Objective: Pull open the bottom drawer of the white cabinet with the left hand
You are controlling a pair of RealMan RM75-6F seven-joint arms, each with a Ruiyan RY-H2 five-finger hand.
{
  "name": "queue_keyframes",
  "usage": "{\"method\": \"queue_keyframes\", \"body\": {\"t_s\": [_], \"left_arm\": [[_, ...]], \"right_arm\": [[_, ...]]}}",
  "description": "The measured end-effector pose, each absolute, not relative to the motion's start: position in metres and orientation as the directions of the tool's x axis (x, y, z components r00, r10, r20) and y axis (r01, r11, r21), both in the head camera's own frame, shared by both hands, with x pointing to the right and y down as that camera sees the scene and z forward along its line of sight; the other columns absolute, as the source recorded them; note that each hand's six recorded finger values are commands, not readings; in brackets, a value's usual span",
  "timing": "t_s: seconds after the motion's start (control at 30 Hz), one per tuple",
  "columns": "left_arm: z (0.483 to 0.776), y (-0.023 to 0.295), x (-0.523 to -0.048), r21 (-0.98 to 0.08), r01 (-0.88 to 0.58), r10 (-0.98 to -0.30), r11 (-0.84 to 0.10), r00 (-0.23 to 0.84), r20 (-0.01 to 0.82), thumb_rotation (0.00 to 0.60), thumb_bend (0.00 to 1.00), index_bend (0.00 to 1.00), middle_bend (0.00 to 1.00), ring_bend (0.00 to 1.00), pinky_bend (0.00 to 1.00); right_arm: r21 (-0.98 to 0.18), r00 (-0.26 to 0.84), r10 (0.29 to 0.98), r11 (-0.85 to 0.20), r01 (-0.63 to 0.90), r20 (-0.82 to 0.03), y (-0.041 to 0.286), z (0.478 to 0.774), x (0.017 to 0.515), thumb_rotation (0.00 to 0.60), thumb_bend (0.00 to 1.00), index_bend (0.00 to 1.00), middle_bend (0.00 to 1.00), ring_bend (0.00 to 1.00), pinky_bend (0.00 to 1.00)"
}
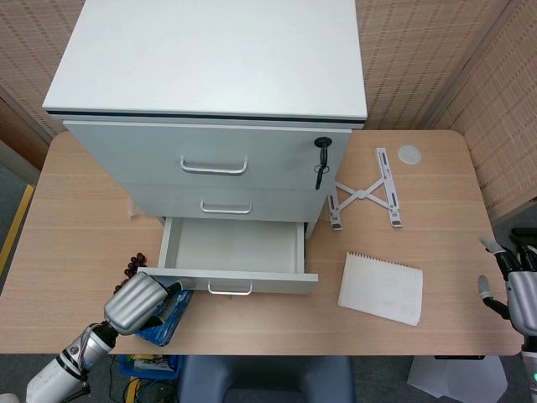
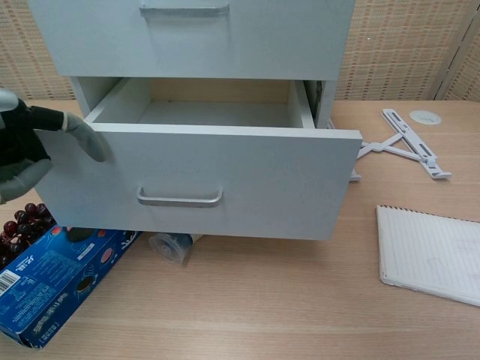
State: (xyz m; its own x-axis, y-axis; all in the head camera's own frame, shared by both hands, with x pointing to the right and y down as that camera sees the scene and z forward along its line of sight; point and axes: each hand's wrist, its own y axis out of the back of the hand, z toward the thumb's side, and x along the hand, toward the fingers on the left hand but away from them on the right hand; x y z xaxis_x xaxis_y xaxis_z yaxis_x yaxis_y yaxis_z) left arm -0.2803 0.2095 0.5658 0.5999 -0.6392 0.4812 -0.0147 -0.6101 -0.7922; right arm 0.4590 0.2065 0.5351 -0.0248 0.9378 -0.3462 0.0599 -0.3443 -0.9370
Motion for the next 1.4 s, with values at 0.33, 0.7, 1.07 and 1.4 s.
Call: {"method": "queue_keyframes", "body": {"t_s": [0.33,0.7,1.07,1.4], "left_arm": [[0.558,0.209,-0.339,-0.81,-0.014,-0.724,-0.586,0.459,0.515,0.6,0.63,0.32,0.78,0.75,0.88],[0.56,0.21,-0.421,-0.863,-0.039,-0.853,-0.504,0.177,0.491,0.6,0.63,0.33,0.55,0.53,0.64],[0.563,0.229,-0.479,-0.895,-0.05,-0.893,-0.444,-0.059,0.446,0.6,0.63,0.29,0.43,0.44,0.5],[0.561,0.236,-0.474,-0.917,-0.065,-0.917,-0.394,-0.044,0.398,0.6,0.63,0.28,0.43,0.44,0.5]], "right_arm": [[-0.936,-0.021,0.937,-0.348,0.06,-0.35,0.205,0.536,0.456,0.6,0.43,0.16,0.28,0.19,0.18],[-0.924,-0.008,0.926,-0.377,0.071,-0.378,0.204,0.543,0.453,0.6,0.43,0.16,0.28,0.19,0.18],[-0.92,0.004,0.923,-0.385,0.078,-0.386,0.201,0.546,0.449,0.6,0.43,0.16,0.28,0.19,0.18],[-0.919,0.002,0.923,-0.383,0.092,-0.384,0.203,0.545,0.449,0.6,0.43,0.16,0.28,0.19,0.18]]}}
